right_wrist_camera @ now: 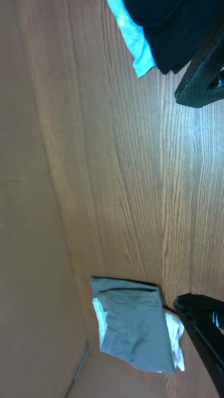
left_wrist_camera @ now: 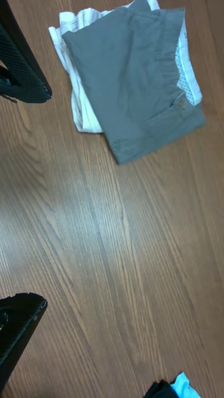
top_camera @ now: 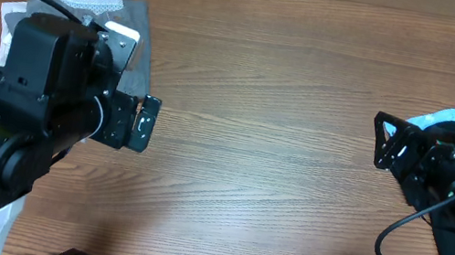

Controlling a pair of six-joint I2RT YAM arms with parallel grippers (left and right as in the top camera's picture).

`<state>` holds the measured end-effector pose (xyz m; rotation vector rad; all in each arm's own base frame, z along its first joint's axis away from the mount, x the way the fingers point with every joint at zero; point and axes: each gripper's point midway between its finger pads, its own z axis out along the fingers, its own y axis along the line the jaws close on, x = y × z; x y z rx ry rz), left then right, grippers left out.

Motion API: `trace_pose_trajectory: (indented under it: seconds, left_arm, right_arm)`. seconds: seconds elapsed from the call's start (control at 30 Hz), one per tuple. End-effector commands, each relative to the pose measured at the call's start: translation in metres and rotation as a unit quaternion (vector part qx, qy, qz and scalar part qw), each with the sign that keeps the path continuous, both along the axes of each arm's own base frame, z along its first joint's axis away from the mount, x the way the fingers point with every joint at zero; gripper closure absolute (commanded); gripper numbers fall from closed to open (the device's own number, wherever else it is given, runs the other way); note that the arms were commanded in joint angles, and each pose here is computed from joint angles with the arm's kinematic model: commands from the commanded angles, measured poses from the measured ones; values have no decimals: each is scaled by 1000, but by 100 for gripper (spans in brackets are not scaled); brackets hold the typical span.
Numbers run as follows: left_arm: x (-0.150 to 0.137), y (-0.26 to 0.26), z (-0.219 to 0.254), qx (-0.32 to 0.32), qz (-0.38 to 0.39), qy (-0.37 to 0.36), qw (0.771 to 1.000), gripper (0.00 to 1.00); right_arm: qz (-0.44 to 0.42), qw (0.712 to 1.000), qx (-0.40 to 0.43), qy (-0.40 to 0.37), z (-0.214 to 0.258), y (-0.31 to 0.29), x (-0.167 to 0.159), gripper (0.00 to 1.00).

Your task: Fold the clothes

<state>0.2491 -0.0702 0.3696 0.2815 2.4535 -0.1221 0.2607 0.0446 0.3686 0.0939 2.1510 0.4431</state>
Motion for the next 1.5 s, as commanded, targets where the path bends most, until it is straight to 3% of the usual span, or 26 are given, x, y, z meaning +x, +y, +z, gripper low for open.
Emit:
trace_pose_trajectory:
  seconds: [0.0,0.3,0.7,1.47]
  left_arm:
    - [5,0,-3,3,7,6,1000,0]
    - [14,-4,-17,12,7,36,999,0]
    - [14,-4,-25,18,7,57,998,0]
    - [14,-4,-25,18,7,57,998,0]
  right_arm:
    - [1,1000,-3,1,0,-1,4,0]
    - [23,999,14,35,-14,8,9,0]
    - [81,995,55,11,2,31,2,0]
    - [80,995,55,10,2,30,2,0]
